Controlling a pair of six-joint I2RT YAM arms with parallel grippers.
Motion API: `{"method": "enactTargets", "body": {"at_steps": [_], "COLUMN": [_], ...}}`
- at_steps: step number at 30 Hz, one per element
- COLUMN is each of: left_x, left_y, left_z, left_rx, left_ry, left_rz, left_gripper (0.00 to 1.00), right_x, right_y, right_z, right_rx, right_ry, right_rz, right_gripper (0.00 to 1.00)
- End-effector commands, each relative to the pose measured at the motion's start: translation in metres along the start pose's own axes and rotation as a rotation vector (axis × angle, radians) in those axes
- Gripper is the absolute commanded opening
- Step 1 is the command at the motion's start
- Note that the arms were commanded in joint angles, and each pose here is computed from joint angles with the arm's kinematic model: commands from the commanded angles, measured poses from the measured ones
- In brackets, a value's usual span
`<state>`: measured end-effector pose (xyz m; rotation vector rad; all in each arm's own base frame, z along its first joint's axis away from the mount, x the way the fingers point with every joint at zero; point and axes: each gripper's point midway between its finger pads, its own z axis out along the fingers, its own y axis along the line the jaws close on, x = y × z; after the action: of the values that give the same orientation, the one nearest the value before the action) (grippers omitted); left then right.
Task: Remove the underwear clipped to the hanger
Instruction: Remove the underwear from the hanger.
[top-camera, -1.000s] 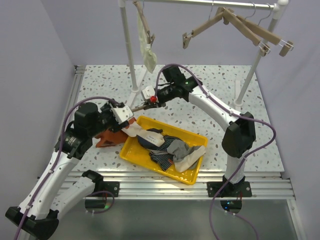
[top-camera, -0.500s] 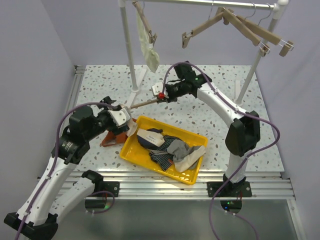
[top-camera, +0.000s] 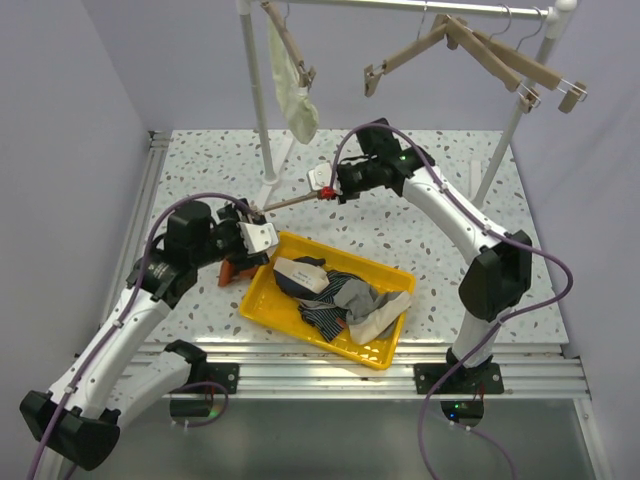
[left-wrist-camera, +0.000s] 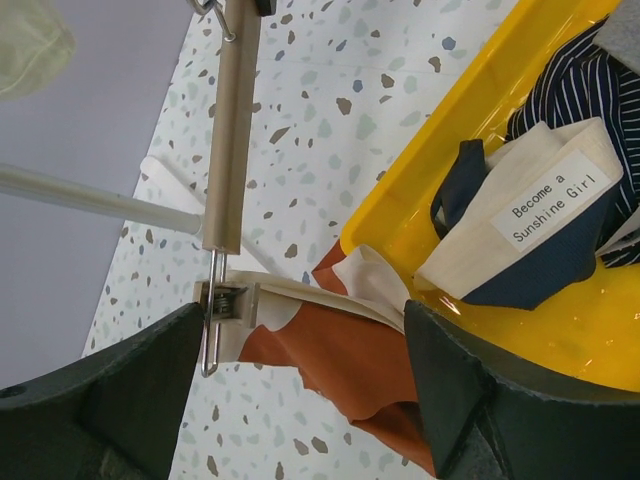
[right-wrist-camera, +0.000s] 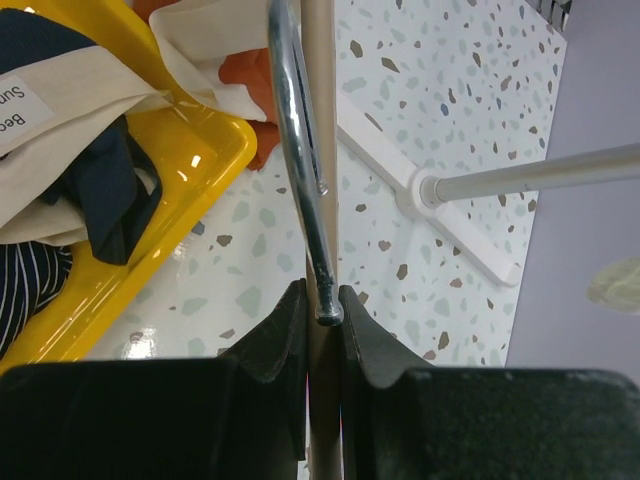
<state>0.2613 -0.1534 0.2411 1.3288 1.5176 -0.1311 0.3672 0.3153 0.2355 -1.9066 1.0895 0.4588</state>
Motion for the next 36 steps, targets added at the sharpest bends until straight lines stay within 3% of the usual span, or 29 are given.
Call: {"method": "enactTargets", "body": {"at_steps": [1,8,11,14,15,17,32,33,34,35,36], "left_x": [-0.012,-0.019,-0.019,-0.014,-0.015,-0.013,-0.027,-0.026,-0.028,-0.031,-0.030], "left_y": [0.013,0.027,0.031,0.034,0.035,0.036,0.035,0.034,0.035,0.035,0.033], "left_z": [0.002,0.005,0.005,0.005,0.004,0.002,-0.016,-0.017,-0.018,-0.022,-0.022], "left_rx": [-0.029,-0.073,-0.082,-0.103,-0.114,-0.127,-0.150,-0.152,-0.157,-0.165,-0.163], "left_ry": [-0.039,-0.050,-0.041,-0.021,-0.024,-0.014,-0.063,-0.063,-0.069,-0.083,-0.083], "left_rz": [0.072,0.093,0.095,0.093,0.093,0.096,0.090,0.083,0.078,0.085,0.086], "left_gripper": [0.84,0.76,0.67,0.29,0.12,0.00,0.00,0.07,0.22,0.50,0.58], "right_x": [-0.027,-0.031,-0.031,-0.031,-0.032,-0.032,-0.033,-0.033,-0.033,-0.032,-0.031], "right_y": [-0.005,0.002,0.002,0.003,0.003,0.003,0.002,0.003,0.004,0.004,0.004], "right_z": [-0.019,-0.021,-0.020,-0.019,-0.019,-0.019,-0.016,-0.016,-0.016,-0.015,-0.016], "right_rx": [0.035,0.022,0.020,0.015,0.014,0.013,0.005,0.003,0.001,0.000,0.001], "right_ry": [-0.050,-0.064,-0.068,-0.073,-0.078,-0.080,-0.094,-0.094,-0.092,-0.089,-0.084], "right_rz": [-0.056,-0.043,-0.036,-0.025,-0.023,-0.020,0.024,0.030,0.034,0.036,0.038], "right_gripper": [0.00,0.00,0.00,0.00,0.00,0.00,0.00,0.00,0.00,0.00,0.00]}}
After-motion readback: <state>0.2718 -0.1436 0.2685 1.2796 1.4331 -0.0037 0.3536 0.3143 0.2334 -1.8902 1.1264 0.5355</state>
